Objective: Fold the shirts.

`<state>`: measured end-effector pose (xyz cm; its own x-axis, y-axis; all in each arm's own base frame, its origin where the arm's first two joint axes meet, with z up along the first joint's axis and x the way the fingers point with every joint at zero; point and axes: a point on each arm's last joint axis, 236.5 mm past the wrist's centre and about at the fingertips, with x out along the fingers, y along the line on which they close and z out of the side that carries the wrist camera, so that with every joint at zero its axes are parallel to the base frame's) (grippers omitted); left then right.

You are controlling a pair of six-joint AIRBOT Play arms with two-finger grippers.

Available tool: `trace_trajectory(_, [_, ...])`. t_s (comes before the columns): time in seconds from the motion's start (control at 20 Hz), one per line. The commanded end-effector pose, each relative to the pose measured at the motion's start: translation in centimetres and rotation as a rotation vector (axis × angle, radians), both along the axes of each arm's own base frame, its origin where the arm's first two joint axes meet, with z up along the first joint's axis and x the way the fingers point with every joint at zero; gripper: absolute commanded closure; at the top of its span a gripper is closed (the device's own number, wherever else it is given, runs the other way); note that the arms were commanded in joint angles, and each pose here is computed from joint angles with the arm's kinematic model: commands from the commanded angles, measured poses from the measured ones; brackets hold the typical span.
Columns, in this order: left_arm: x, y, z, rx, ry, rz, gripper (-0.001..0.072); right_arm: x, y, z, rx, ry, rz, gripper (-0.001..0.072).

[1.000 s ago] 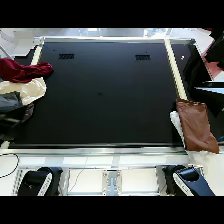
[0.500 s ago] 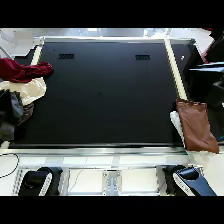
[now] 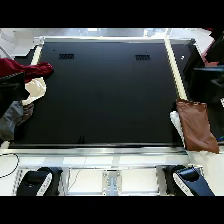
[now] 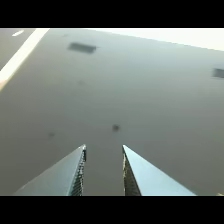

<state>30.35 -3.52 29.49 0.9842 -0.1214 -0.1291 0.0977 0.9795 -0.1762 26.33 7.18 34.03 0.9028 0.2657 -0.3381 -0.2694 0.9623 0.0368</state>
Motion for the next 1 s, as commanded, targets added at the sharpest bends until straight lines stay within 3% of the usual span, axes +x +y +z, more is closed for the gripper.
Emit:
trace_trajectory(0.0, [0.7, -0.1, -0.2, -0.002, 0.013, -0.002, 0.0526, -2.8, -3.3, -2.3, 0.049, -0.030, -0.139, 0.0448])
trace_trajectory(0.25, [1.7, -0.4, -4.4, 0.031, 0.205, -0.014, 0.0525, -2.5, -3.1, -9.9, 0.104, 0.086, -0.163, 0.0441])
trace_trajectory(0.35, [1.4, -0.5, -4.7, 0.093, 0.252, -0.033, 0.0523, -0.4, -2.3, -9.3, 0.141, 0.039, -0.151, 0.0296])
trace_trajectory(0.4, [1.2, -0.5, -4.2, 0.112, 0.258, -0.039, 0.0508, 0.5, -1.9, -8.4, 0.174, 0.006, -0.144, 0.0272])
trace_trajectory(0.5, [0.7, -0.5, -3.6, 0.120, 0.263, -0.043, 0.0317, 2.1, -1.1, -8.6, 0.198, 0.010, -0.133, 0.0268])
trace_trajectory(0.95, [-0.9, -0.4, -1.1, 0.120, 0.232, -0.044, 0.0324, 4.4, 0.2, -10.8, 0.229, 0.090, -0.118, 0.0269])
